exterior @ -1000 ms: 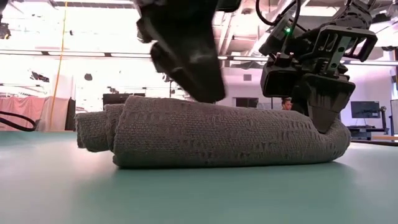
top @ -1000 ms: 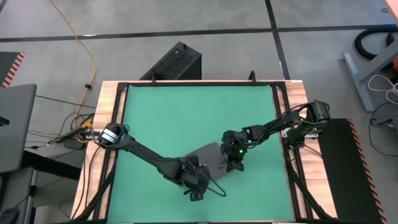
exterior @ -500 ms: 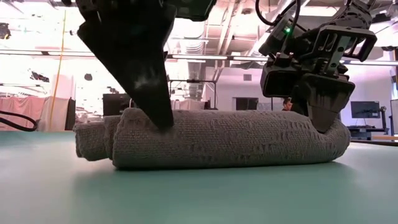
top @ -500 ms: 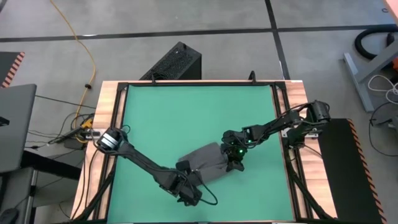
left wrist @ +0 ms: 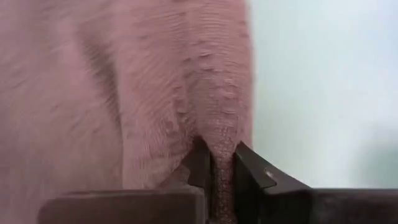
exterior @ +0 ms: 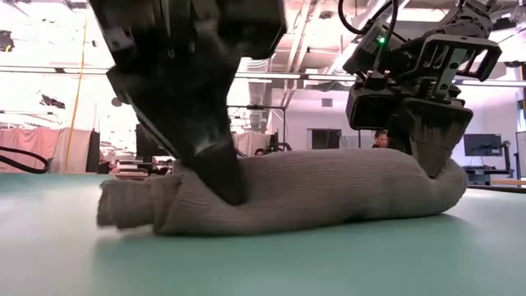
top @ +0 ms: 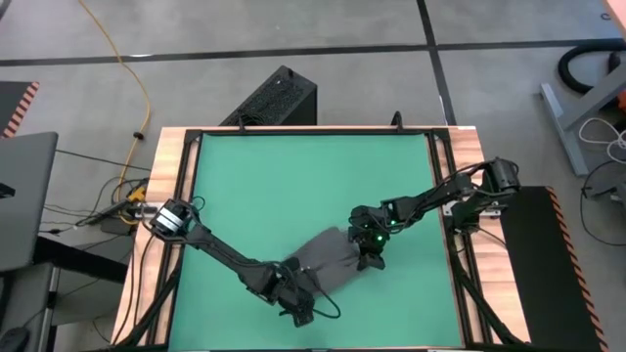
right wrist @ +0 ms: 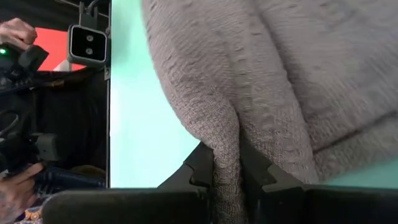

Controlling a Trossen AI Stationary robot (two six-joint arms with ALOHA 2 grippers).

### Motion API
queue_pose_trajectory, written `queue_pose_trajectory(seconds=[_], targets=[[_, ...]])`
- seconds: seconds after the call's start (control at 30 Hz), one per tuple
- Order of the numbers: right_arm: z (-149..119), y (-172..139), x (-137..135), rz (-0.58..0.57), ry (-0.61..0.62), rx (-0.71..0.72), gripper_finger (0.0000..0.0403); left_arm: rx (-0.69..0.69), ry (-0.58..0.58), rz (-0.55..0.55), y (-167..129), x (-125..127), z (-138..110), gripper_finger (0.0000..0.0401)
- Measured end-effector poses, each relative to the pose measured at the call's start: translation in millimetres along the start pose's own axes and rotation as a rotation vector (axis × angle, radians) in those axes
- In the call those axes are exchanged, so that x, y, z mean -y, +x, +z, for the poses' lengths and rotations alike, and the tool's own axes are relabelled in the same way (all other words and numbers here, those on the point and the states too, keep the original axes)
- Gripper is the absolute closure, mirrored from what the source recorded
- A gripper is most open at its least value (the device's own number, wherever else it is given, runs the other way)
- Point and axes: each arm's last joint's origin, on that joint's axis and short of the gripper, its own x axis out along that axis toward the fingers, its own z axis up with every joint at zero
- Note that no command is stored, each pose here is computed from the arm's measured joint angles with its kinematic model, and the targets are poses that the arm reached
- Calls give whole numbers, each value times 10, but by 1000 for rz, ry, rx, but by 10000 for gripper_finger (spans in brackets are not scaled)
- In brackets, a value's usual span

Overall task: Roll towel
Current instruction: Roll the black towel

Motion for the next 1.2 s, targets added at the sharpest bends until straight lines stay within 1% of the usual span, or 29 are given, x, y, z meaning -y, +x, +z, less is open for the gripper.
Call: queue_pose_trajectory(seconds=[0.03,0.13,0.2,0.27,0.3,0.47,0.53,0.63,0.77,0.83,0.9,0.97,1.0,1.13,1.2], targets=[[-1,1,-1,0,-2,0,348,0,-3,-42,17,24,-25,382],[-2,3,-4,1,-4,0,347,-6,-23,-169,68,70,-78,383],[-3,5,-7,2,-4,-1,347,6,-49,-195,101,63,-127,383],[-18,28,-33,-1,-10,-7,346,27,-91,-225,143,28,-194,384],[-30,44,-53,-1,-16,-11,346,45,-111,-257,168,14,-230,385],[-87,118,-148,-6,-29,-33,345,152,-206,-472,259,-119,-441,386],[-89,121,-150,-17,-30,-29,342,172,-258,-524,266,-190,-507,386],[-76,107,-129,-25,-28,-20,327,170,-308,-543,271,-248,-559,387],[-45,69,-86,-24,-32,-8,281,174,-310,-552,272,-264,-557,387],[-1,24,-51,-1,-16,-10,252,158,-316,-569,279,-286,-535,387],[48,-34,-18,51,-17,-21,225,148,-318,-576,284,-300,-522,387],[69,-95,10,94,-5,-41,204,143,-315,-580,285,-305,-517,387],[69,-129,20,94,2,-50,195,140,-314,-583,285,-305,-515,387],[33,-307,22,68,-40,-70,177,147,-296,-593,275,-286,-533,387],[18,-383,-2,58,-98,-66,176,149,-305,-606,265,-277,-566,387]])
